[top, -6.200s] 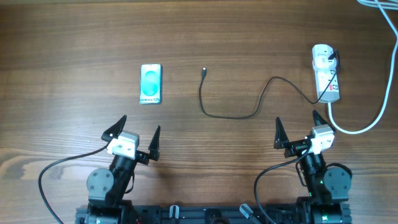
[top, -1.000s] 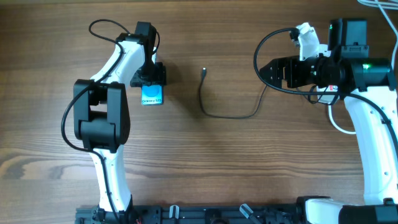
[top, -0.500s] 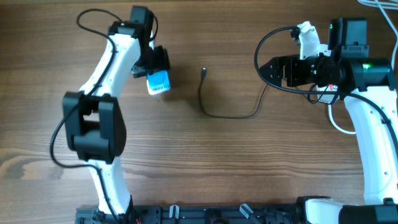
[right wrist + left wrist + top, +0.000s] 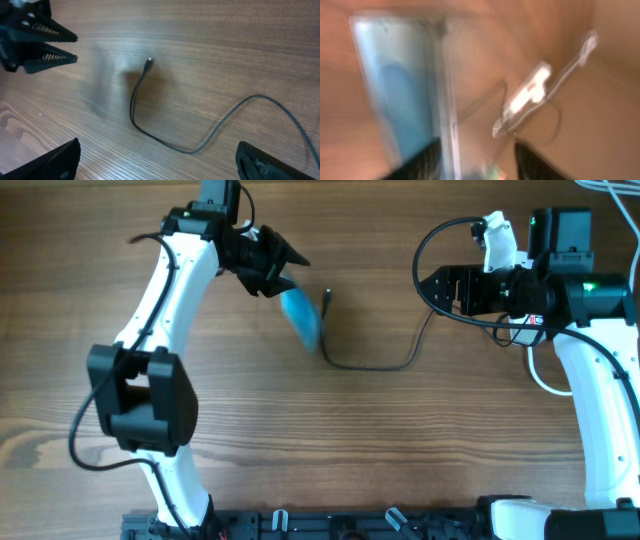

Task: Plug charger to phone and switch on socket

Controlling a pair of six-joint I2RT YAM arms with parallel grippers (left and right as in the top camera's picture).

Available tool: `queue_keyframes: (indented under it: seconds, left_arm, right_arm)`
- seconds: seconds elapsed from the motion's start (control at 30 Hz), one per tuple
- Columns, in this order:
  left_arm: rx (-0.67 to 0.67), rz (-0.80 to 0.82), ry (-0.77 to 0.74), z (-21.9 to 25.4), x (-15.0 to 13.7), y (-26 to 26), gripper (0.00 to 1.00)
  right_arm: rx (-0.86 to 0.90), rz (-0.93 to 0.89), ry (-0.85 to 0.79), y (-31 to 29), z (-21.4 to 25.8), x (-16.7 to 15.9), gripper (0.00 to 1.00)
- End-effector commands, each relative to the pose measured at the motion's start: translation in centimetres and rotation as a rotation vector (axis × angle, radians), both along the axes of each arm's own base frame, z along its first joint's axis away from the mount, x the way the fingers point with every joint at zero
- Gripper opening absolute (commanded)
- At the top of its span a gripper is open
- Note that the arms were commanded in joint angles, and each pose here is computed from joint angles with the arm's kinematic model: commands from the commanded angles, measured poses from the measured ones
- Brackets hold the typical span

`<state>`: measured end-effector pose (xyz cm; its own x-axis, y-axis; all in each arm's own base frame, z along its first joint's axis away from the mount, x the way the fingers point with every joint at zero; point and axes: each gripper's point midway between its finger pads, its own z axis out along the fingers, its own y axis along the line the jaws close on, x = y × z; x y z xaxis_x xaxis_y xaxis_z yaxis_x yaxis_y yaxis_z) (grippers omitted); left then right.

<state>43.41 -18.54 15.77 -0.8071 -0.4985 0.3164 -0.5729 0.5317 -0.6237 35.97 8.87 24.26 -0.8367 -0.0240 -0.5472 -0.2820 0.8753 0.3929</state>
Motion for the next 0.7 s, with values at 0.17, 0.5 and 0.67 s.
queue_keyframes:
  seconds: [0.17, 0.5, 0.67]
  left_arm:
    - [-0.229, -0.033, 0.088, 4.5, -2.3, -2.5, 0.73]
    - [0.08, 0.087, 0.029, 0.7, -0.3, 1.3, 0.82]
    - [0.132, 0.106, 0.018, 0.2, 0.0, 2.1, 0.83]
  right_arm:
    - [0.005, -0.022, -0.02, -0.3, 0.6, 0.8, 1.0]
    - [0.018, -0.041, -0.024, -0.2, 0.9, 1.1, 1.0]
    - [0.018, -0.041, -0.024, -0.2, 0.9, 1.1, 1.0]
